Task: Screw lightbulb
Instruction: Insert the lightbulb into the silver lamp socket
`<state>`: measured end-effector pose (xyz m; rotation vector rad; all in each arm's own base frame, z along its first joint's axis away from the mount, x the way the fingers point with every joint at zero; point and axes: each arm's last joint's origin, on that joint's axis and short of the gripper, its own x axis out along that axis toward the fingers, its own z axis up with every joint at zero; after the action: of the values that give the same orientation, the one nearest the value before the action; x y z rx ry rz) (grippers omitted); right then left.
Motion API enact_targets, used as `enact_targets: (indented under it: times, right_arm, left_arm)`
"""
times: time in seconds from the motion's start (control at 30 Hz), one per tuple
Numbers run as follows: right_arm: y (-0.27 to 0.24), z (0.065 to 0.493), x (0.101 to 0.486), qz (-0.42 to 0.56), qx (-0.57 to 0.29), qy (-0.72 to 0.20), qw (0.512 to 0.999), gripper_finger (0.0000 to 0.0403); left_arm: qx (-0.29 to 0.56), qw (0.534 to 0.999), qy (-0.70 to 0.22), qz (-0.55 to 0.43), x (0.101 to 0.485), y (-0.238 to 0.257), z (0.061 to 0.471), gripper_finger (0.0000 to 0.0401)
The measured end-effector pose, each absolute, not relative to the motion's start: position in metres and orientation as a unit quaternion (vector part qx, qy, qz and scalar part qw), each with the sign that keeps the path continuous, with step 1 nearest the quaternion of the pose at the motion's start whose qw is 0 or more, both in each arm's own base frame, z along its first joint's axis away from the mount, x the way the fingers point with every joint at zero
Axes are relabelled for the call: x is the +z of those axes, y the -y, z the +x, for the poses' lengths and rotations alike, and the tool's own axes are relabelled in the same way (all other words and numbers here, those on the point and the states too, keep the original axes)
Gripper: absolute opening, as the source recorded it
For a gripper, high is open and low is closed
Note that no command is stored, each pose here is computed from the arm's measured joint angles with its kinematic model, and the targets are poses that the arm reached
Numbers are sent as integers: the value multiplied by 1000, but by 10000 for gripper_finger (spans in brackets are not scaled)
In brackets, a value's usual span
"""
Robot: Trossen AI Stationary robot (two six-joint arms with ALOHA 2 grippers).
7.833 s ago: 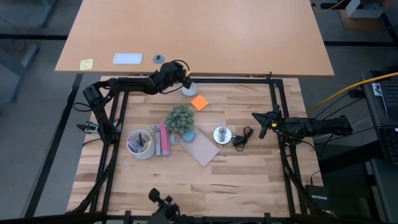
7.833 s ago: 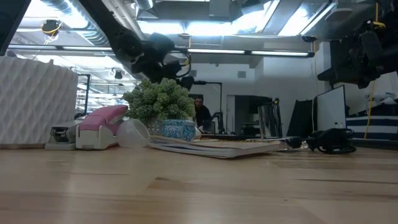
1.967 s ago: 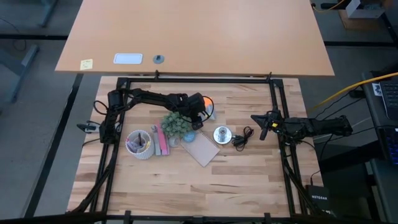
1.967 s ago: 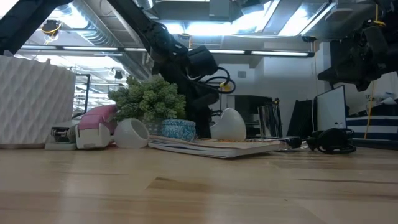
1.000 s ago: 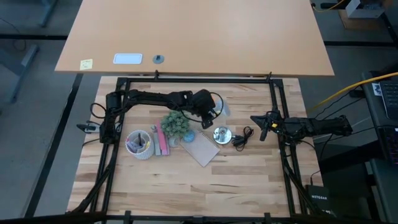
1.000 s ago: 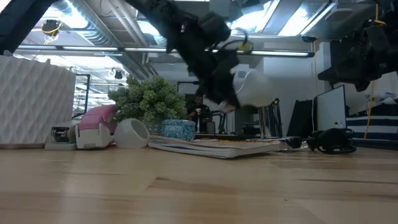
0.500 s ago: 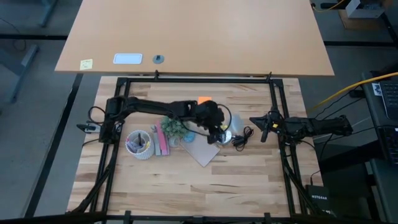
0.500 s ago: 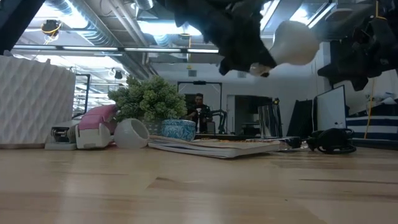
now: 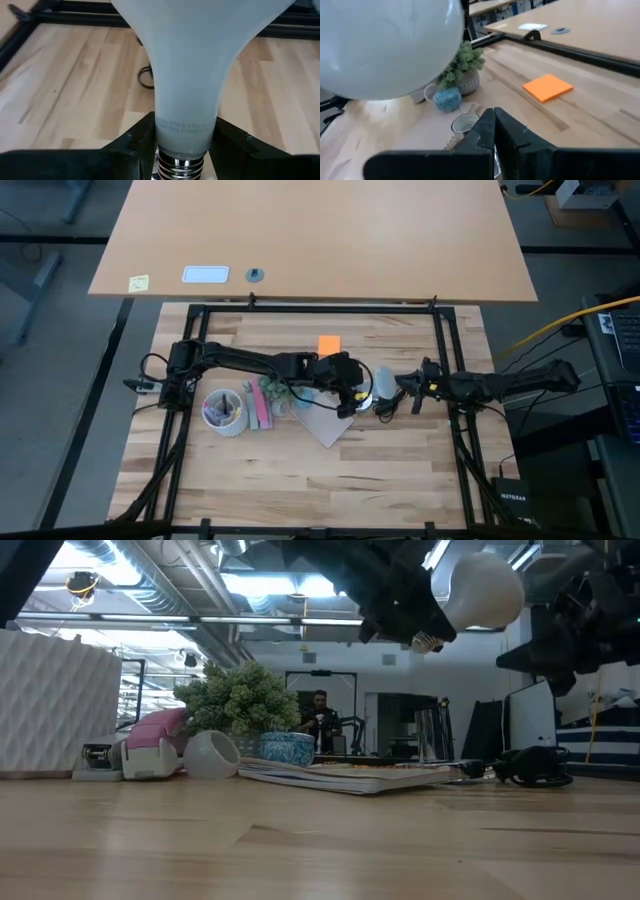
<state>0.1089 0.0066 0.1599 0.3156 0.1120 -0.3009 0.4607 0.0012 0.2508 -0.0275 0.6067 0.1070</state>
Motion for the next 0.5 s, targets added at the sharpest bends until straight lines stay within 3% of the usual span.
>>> enact_targets:
  times: [0.23,0.5]
  right_arm:
    - [-8,115,155,160,-154,-79,972,5]
    - [-9,123,165,145,-144,-33,978,5]
  left_arm:
    - [69,952,-298,-33,250,-11,461,138]
    - [65,946,-316,-37,230,-9,468,138]
